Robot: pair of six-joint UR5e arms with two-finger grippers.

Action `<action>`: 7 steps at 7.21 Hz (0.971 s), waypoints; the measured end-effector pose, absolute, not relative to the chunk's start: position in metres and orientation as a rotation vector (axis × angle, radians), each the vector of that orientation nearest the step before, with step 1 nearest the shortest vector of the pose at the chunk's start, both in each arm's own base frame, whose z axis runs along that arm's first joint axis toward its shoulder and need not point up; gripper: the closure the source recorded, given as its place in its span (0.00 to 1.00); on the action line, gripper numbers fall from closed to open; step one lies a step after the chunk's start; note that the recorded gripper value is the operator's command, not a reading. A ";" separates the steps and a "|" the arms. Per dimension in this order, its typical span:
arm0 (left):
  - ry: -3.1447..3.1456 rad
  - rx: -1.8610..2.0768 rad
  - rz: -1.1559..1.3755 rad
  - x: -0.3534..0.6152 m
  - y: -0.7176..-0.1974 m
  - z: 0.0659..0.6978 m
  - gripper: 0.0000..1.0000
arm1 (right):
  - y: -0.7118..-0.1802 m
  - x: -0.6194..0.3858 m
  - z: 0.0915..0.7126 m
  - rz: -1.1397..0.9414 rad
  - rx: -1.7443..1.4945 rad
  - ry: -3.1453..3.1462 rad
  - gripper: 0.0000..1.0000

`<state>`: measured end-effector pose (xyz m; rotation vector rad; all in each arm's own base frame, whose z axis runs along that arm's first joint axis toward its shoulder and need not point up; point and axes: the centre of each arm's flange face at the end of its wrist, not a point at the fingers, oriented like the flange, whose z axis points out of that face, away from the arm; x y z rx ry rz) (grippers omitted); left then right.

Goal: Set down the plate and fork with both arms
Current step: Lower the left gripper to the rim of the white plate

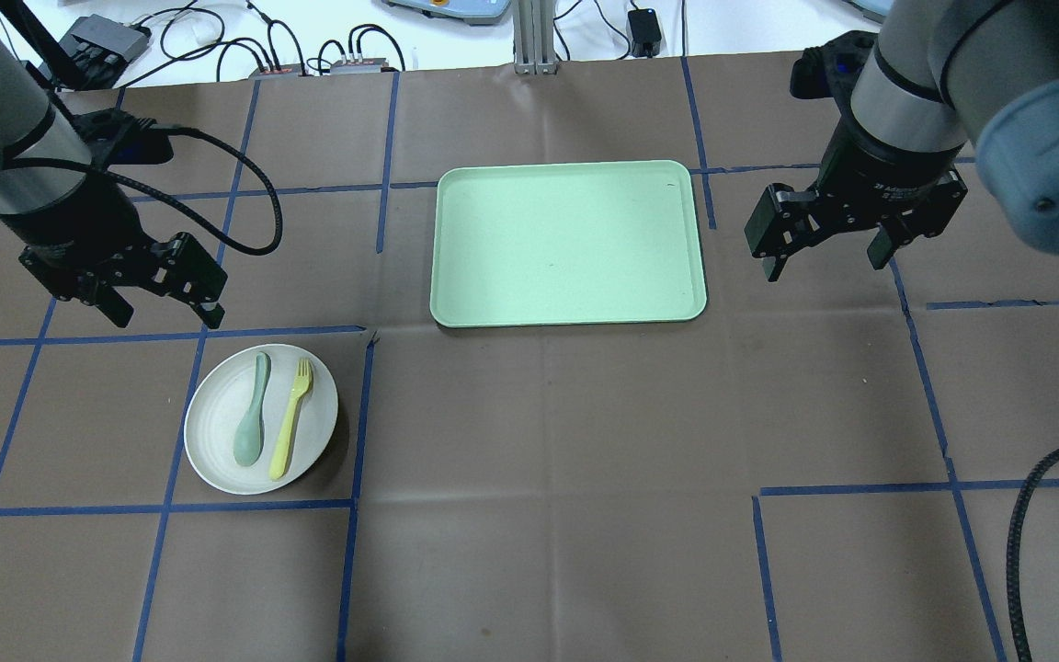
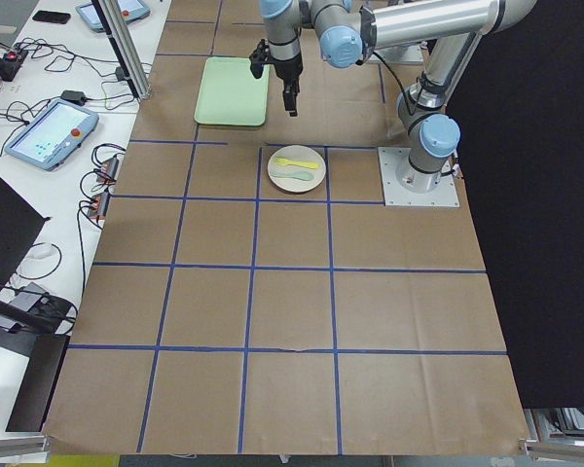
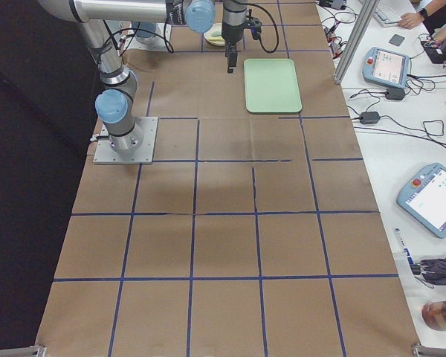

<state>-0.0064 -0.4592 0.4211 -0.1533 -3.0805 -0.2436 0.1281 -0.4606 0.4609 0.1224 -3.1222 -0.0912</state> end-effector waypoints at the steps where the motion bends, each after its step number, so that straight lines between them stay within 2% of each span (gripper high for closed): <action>1: -3.070 -0.177 -0.225 0.028 -0.452 0.397 0.02 | -0.461 0.128 0.461 -0.091 0.122 -3.122 0.00; 4: -3.045 -0.127 -0.197 0.100 -0.434 0.308 0.02 | -0.460 0.128 0.460 -0.093 0.123 -3.122 0.00; 7: -2.959 -0.108 -0.218 0.116 -0.457 0.228 0.05 | -0.460 0.129 0.460 -0.094 0.125 -3.122 0.00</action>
